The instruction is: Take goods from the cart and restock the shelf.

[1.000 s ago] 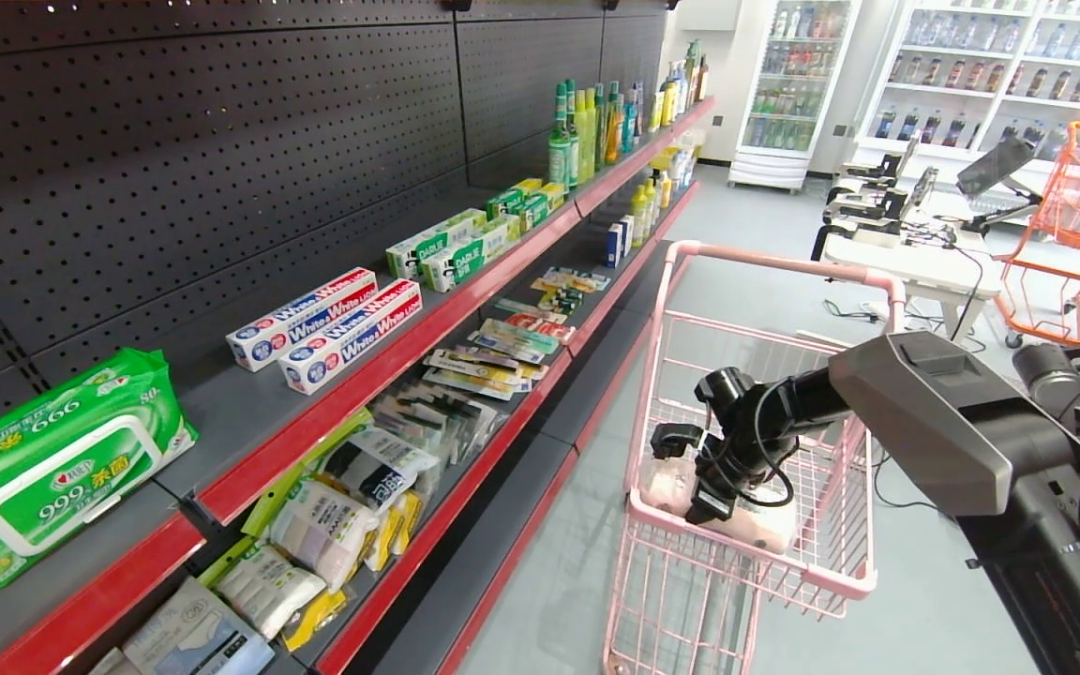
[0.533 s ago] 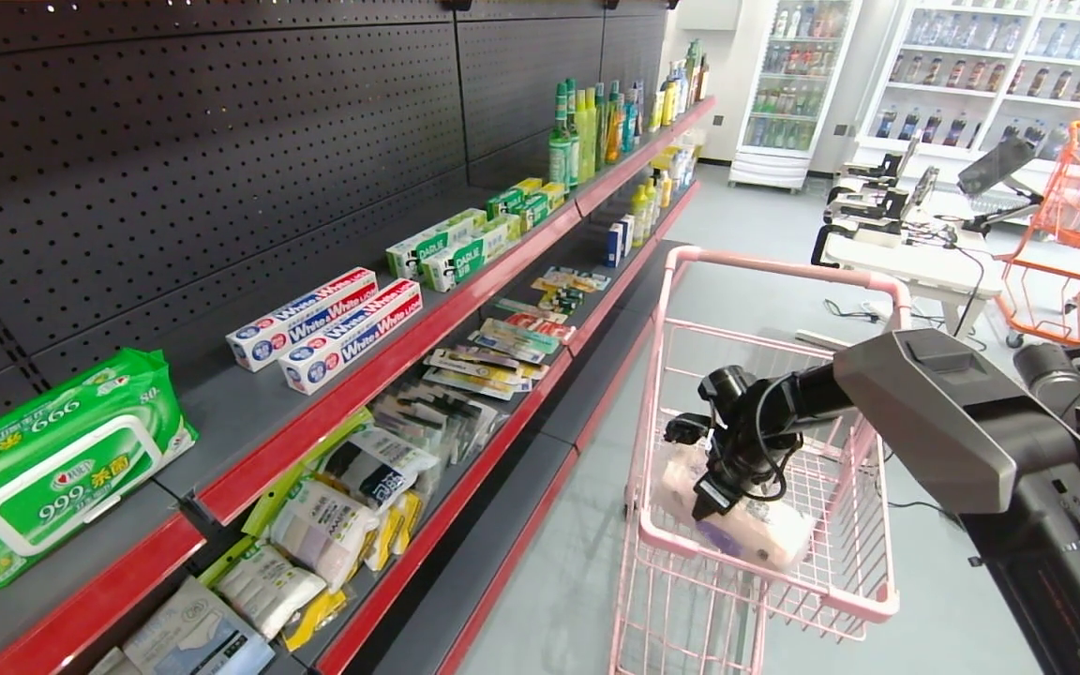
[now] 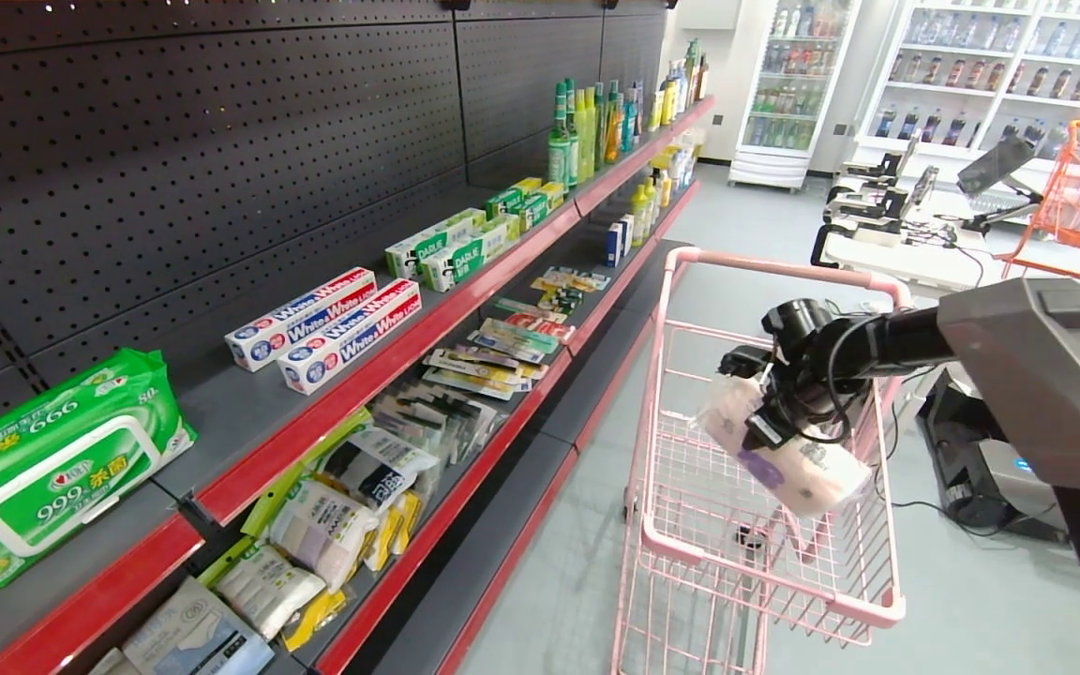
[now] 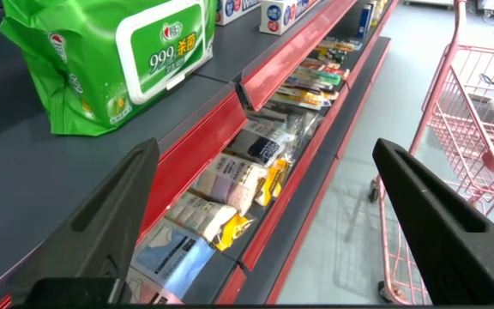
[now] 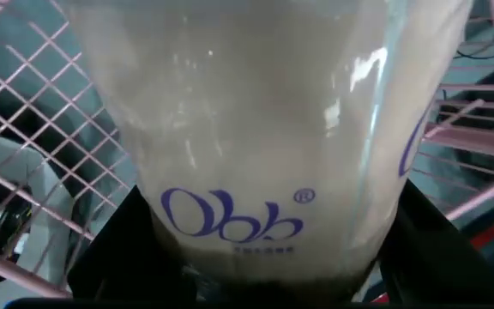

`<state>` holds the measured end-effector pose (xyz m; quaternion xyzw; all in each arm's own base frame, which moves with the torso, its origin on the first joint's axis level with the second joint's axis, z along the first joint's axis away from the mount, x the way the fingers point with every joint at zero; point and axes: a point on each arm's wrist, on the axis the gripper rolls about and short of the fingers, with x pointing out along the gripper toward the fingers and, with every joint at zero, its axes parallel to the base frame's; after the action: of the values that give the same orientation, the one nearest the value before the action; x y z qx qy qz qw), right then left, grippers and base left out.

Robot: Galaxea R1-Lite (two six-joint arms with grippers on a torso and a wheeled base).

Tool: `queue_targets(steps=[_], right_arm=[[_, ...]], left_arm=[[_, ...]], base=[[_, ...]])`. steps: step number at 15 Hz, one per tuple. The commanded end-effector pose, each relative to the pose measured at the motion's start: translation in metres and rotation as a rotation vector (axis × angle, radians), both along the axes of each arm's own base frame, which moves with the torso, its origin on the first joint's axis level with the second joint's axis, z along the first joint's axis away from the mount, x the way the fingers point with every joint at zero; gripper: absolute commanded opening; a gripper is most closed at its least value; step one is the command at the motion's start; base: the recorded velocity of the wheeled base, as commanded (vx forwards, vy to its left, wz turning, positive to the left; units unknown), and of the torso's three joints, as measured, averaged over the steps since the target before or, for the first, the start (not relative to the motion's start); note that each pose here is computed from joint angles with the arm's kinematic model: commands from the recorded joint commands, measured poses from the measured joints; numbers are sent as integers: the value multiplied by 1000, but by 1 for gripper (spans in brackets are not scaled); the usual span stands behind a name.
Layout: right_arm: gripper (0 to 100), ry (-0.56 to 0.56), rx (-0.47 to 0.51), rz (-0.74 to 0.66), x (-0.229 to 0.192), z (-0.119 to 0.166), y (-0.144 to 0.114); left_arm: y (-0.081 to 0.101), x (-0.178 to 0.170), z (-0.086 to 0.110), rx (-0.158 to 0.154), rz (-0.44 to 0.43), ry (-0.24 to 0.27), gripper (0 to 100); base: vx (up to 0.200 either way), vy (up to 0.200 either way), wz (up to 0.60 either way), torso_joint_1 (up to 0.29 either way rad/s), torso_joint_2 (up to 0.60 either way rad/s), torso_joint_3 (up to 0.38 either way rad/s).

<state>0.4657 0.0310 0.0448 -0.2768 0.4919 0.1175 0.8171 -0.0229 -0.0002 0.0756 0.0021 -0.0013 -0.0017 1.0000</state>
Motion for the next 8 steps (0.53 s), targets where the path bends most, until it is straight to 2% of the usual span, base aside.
queue_targets(steps=[1, 3, 4, 6, 8], right_arm=[[0, -126, -2, -54, -10, 60, -24], [0, -241, 8, -78, -20, 99, -31], [0, -356, 21, -85, -29, 130, -33], [0, -500, 51, -104, -50, 171, -33], [0, -562, 130, -145, -86, 199, -24]], left_arm=[[0, 0, 0, 0, 0, 1, 100], [0, 0, 0, 0, 0, 1, 100], [0, 0, 0, 0, 0, 1, 100], [0, 0, 0, 0, 0, 1, 100], [0, 0, 0, 0, 0, 1, 100]], base=[[0, 0, 0, 0, 0, 0], [0, 0, 0, 0, 0, 0], [0, 0, 0, 0, 0, 0], [0, 0, 0, 0, 0, 0], [0, 0, 0, 0, 0, 0]])
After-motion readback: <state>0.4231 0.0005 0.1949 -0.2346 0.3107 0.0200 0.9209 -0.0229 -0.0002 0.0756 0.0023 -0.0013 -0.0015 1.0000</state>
